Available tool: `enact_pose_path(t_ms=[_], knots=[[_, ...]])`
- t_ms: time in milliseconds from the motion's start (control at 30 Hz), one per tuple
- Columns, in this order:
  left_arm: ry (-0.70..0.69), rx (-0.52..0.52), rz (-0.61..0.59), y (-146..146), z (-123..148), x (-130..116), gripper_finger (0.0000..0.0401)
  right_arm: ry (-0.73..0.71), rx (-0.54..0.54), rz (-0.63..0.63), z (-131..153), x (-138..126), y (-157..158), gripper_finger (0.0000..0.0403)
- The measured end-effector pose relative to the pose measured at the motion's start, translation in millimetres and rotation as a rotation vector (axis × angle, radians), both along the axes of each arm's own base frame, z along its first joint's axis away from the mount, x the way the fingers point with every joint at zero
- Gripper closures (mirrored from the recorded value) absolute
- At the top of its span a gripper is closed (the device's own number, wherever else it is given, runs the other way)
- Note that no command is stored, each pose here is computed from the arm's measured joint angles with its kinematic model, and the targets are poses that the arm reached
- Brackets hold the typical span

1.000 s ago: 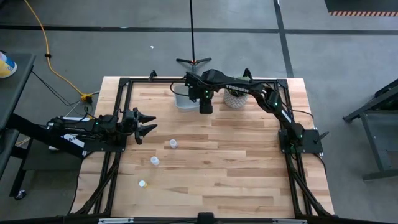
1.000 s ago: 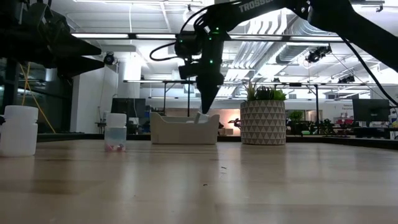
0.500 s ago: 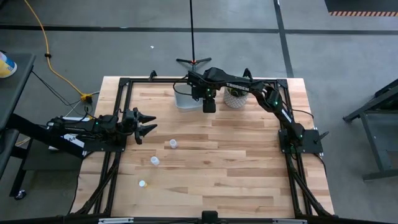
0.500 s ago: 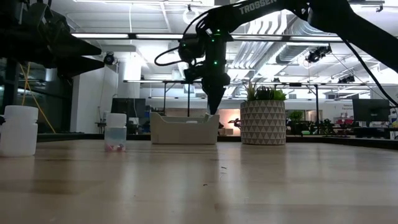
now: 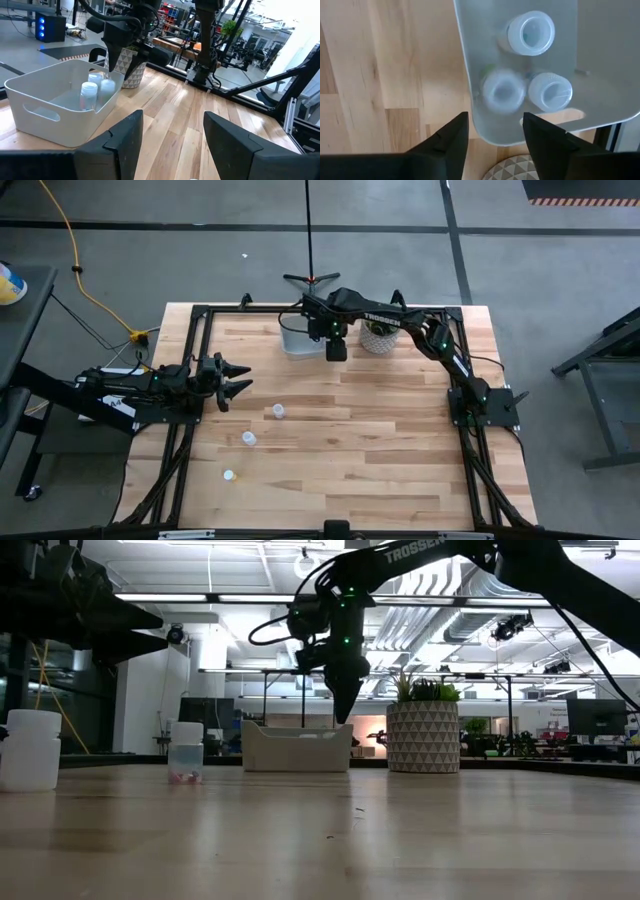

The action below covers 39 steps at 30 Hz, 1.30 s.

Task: Pick and place pill bottles into a basket
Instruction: Put the white pill bottle into the gray bin

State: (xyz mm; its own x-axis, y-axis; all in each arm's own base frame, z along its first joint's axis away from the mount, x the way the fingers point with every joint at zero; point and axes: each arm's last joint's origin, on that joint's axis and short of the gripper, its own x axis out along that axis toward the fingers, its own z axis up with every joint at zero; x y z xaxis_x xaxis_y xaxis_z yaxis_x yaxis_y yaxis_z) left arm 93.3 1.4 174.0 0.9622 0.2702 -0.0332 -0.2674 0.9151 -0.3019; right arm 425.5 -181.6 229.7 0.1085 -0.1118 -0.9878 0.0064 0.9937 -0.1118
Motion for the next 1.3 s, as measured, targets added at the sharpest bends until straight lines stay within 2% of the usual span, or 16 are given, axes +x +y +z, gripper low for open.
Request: enact_pose_path(t_ms=[167, 300, 433, 533, 667, 800, 900, 1067, 1167, 1300], knots=[[0.0, 0.0, 0.0, 0.0, 0.0, 0.0, 0.0158, -0.004, 0.004, -0.024, 0.0, 0.0, 0.0, 0.0218], [0.0, 0.0, 0.0, 0.0, 0.0, 0.0, 0.0158, -0.07, 0.062, -0.083, 7.1, -0.2, -0.8, 0.0225], [0.0, 0.0, 0.0, 0.0, 0.0, 0.0, 0.0158, -0.23, 0.167, -0.128, 37.0, -4.2, 2.4, 0.024], [0.0, 0.0, 0.0, 0.0, 0.0, 0.0, 0.0158, -0.392, 0.226, -0.116, 67.7, -4.5, 11.9, 0.0255], [0.0, 0.0, 0.0, 0.0, 0.0, 0.0, 0.0158, -0.626, 0.158, -0.036, 112.6, 1.9, 40.2, 0.0279], [0.0, 0.0, 0.0, 0.0, 0.0, 0.0, 0.0158, -0.755, 0.146, 0.053, 130.8, 13.9, 73.3, 0.0306], [0.0, 0.0, 0.0, 0.0, 0.0, 0.0, 0.0158, -0.813, 0.154, 0.077, 121.8, 28.5, 94.6, 0.0327], [-0.001, 0.0, 0.0, 0.0, 0.1, 0.0, 0.0158, -0.847, 0.221, 0.015, 59.4, 43.5, 122.1, 0.0359], [-0.001, 0.0, 0.0, 0.0, 0.1, 0.0, 0.0158, -0.847, 0.235, -0.056, 41.2, 27.0, 129.3, 0.0376], [-0.001, 0.0, 0.004, 0.1, 0.1, 0.0, 0.0158, -0.926, 0.243, -0.135, 39.7, -19.8, 135.2, 0.0392]])
